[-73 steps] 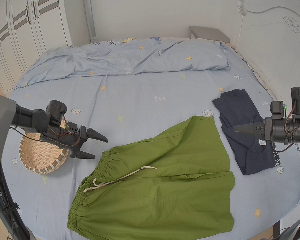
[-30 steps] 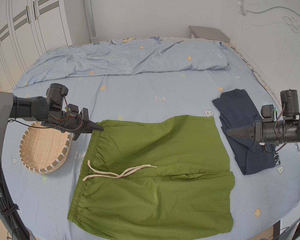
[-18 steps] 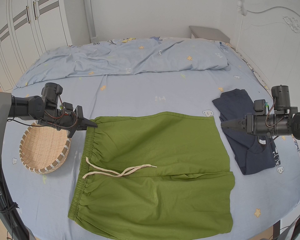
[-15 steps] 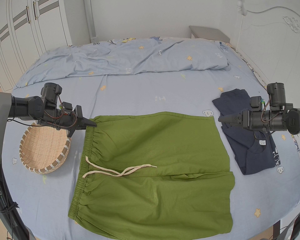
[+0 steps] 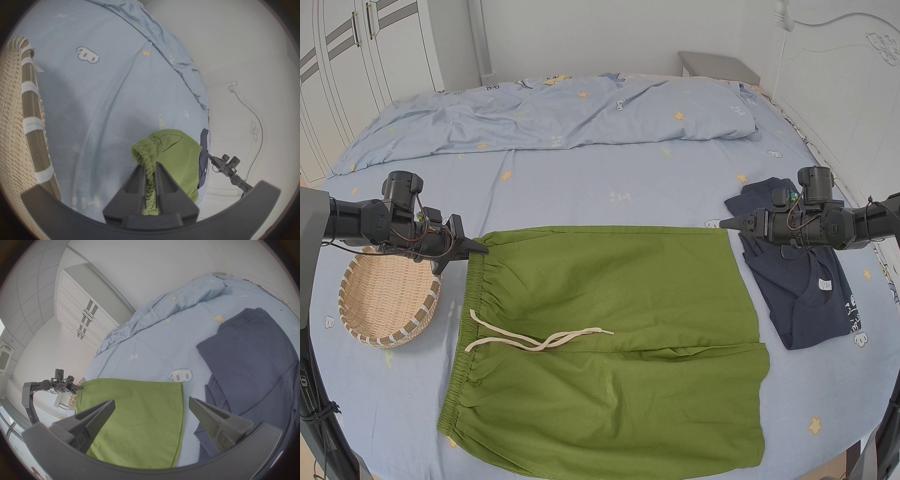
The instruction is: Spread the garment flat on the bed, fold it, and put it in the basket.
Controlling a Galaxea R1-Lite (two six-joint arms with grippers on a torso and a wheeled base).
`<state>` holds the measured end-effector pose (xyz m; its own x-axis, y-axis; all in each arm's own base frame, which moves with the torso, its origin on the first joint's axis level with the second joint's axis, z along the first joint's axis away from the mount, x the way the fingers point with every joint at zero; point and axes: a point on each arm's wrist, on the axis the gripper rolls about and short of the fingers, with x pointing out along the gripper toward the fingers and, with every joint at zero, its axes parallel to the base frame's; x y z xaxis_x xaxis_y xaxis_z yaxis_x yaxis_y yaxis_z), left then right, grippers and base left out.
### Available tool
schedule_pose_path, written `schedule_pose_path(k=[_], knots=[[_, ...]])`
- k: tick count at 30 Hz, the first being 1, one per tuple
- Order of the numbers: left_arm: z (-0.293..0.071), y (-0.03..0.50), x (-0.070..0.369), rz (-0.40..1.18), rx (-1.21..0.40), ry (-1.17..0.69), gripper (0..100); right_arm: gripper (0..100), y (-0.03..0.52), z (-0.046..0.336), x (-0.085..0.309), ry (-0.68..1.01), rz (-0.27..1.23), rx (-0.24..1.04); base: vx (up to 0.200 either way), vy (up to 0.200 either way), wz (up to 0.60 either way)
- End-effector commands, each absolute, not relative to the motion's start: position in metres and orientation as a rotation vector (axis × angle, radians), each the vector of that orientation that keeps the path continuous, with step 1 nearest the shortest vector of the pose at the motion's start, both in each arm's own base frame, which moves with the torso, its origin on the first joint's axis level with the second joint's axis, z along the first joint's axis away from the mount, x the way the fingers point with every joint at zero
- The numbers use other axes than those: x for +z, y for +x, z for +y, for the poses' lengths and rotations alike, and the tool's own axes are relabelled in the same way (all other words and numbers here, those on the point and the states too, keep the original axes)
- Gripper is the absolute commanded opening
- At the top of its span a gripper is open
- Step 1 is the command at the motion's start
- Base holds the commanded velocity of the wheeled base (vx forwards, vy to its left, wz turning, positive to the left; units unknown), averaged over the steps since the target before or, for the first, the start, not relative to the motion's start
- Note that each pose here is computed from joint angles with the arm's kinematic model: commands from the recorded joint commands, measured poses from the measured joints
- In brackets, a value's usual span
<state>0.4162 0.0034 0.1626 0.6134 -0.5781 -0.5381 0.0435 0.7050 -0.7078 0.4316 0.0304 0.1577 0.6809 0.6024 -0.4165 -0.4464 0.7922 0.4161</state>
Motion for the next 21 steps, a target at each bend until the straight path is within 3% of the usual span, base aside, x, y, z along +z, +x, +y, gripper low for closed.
schedule_pose_path(k=[1,21], knots=[[0.006,0.417,0.159,0.848,-0.388,-0.714,0,100,0.451,0.030,0.126,0.304,0.616,0.588,0.000,0.000,0.00],[0.006,0.420,0.155,0.854,-0.386,-0.717,0,100,0.470,0.039,0.110,0.301,0.586,0.608,0.000,0.000,0.00]])
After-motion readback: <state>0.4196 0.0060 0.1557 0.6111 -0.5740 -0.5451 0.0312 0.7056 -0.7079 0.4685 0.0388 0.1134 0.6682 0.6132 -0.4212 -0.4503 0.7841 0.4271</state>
